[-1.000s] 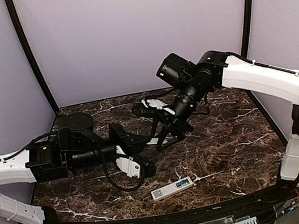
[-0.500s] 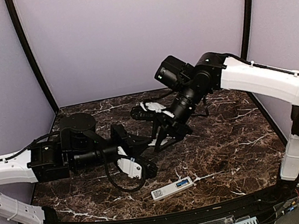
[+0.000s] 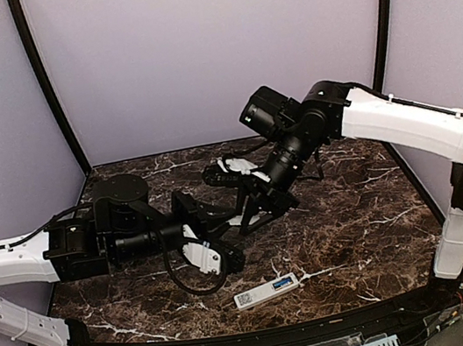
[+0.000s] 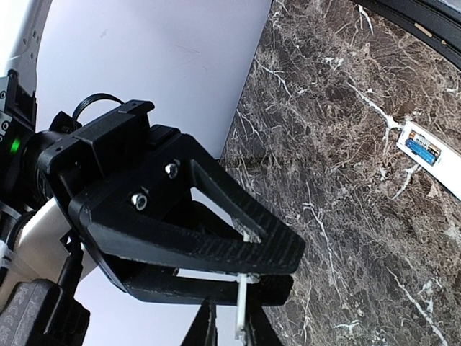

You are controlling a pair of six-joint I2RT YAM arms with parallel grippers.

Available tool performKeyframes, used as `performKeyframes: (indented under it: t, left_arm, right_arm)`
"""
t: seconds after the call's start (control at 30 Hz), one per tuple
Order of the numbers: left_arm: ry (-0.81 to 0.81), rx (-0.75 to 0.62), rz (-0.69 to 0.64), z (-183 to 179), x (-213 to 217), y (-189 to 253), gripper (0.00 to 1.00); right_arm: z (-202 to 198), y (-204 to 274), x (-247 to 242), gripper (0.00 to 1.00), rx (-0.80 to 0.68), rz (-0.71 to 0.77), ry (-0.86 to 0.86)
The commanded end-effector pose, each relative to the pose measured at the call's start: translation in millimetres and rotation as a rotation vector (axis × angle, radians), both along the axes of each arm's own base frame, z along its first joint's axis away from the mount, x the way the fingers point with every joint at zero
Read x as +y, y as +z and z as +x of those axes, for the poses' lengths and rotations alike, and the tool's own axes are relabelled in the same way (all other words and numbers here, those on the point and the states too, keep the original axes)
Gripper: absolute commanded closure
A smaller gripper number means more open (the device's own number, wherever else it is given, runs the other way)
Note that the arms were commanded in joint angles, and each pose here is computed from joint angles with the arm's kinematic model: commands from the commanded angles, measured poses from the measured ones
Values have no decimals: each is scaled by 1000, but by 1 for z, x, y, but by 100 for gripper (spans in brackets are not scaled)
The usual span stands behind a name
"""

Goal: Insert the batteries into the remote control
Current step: Pass from the left arm to the right, then move the remote control without the battery cover to the center of the board.

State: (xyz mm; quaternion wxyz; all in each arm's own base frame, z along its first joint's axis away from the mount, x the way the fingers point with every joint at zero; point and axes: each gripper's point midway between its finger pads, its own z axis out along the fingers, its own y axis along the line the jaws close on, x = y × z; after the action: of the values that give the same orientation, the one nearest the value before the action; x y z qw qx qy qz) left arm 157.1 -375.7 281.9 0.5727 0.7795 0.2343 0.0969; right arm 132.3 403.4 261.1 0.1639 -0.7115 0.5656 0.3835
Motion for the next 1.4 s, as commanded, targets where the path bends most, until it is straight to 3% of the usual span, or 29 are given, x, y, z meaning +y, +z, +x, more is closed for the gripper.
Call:
performKeyframes:
  t: [0.0,0.13,0.3,0.43,0.57,0.67,0.77,0.83,0.9,1.07,1.1,1.17,1.23,1.37]
  left_arm:
    - [16,-3,-34,2,-3,6,85]
    - [20,1,-41,2,-3,6,81]
    - [41,29,-38,3,1,4,65]
    - [89,160,-61,0,10,2,52]
    - [103,432,-131,-18,16,0,42]
    - [156,740,-230,-30,14,-10,41]
    - [214,1000,-292,-37,13,-39,40]
    - [300,1244,-371,-32,14,-59,38]
    - [395,1367,-420,-17,16,-88,36]
    - [638,1392,-318,-2,27,-163,29]
    - [666,1401,-253,-5,27,-181,22]
    - [672,1397,-176,-12,23,-197,11]
    - [662,1366,-113,-19,19,-210,6]
    - [636,1334,-48,-23,15,-229,5]
  right_arm:
    - [-6,2,-5,82,-15,0,15]
    - [-6,0,-6,82,-18,-6,12]
    - [-2,-6,-11,82,-37,-31,-7]
    - [5,-18,-19,82,-41,-64,-36]
    - [15,-31,-28,82,-45,-95,-76]
    - [23,-47,-37,83,-53,-131,-118]
    - [31,-58,-47,83,-58,-154,-160]
    - [38,-63,-55,83,-72,-172,-193]
    - [48,-67,-64,83,-89,-186,-233]
    - [65,-72,-80,83,-112,-182,-308]
    - [66,-73,-83,83,-114,-184,-317]
    - [70,-74,-85,83,-121,-183,-331]
    - [72,-75,-86,83,-119,-180,-340]
    - [72,-77,-86,83,-109,-177,-343]
